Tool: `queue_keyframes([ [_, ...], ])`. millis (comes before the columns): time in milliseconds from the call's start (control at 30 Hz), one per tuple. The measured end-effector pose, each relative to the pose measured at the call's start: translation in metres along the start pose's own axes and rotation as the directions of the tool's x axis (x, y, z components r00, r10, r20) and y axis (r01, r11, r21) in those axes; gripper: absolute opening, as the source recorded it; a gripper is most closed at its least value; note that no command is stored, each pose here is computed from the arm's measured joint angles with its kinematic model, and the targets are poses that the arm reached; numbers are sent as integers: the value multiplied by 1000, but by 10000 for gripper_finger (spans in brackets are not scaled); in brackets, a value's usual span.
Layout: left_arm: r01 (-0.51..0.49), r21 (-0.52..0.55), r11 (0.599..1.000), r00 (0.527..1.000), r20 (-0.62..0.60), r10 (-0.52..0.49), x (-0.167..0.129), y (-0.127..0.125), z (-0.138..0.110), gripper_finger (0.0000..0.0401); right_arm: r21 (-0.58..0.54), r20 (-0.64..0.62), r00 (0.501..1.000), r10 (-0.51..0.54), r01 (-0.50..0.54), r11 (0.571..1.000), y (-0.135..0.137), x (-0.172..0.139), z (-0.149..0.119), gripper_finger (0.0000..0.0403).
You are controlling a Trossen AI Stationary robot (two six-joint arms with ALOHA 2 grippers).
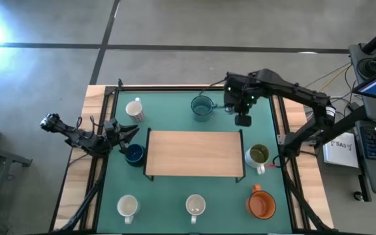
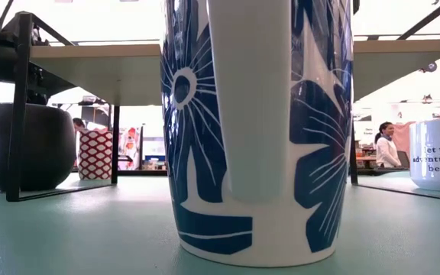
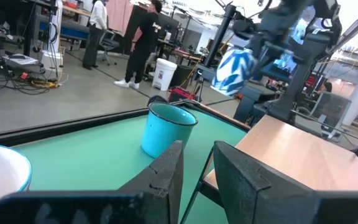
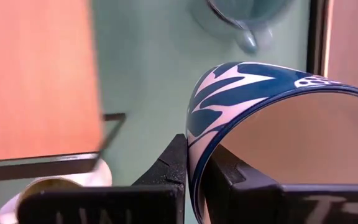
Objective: Place coffee mugs
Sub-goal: Put the top blue patterned mug on the shelf
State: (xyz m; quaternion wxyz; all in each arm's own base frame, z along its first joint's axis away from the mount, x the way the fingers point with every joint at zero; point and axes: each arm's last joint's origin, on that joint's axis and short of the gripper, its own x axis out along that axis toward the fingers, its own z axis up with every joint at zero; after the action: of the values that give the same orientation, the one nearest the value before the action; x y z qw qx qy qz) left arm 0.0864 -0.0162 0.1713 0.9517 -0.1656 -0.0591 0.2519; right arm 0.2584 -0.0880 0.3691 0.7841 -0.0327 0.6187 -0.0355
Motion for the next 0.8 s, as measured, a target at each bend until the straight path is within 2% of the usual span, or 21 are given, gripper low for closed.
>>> queue_keyframes([
  [267, 0, 0, 1000, 1000, 0, 0, 0, 0, 0, 72, -184, 50, 998, 33, -23, 983, 42, -12, 13, 22],
  [600, 0, 0, 1000, 1000, 0, 0, 0, 0, 0, 72, -317, -48, 995, 83, -94, 944, 80, -11, 11, 26],
  [800, 0, 0, 1000, 1000, 0, 0, 0, 0, 0, 72, -364, -60, 975, 215, -222, 905, 98, -13, 10, 27],
])
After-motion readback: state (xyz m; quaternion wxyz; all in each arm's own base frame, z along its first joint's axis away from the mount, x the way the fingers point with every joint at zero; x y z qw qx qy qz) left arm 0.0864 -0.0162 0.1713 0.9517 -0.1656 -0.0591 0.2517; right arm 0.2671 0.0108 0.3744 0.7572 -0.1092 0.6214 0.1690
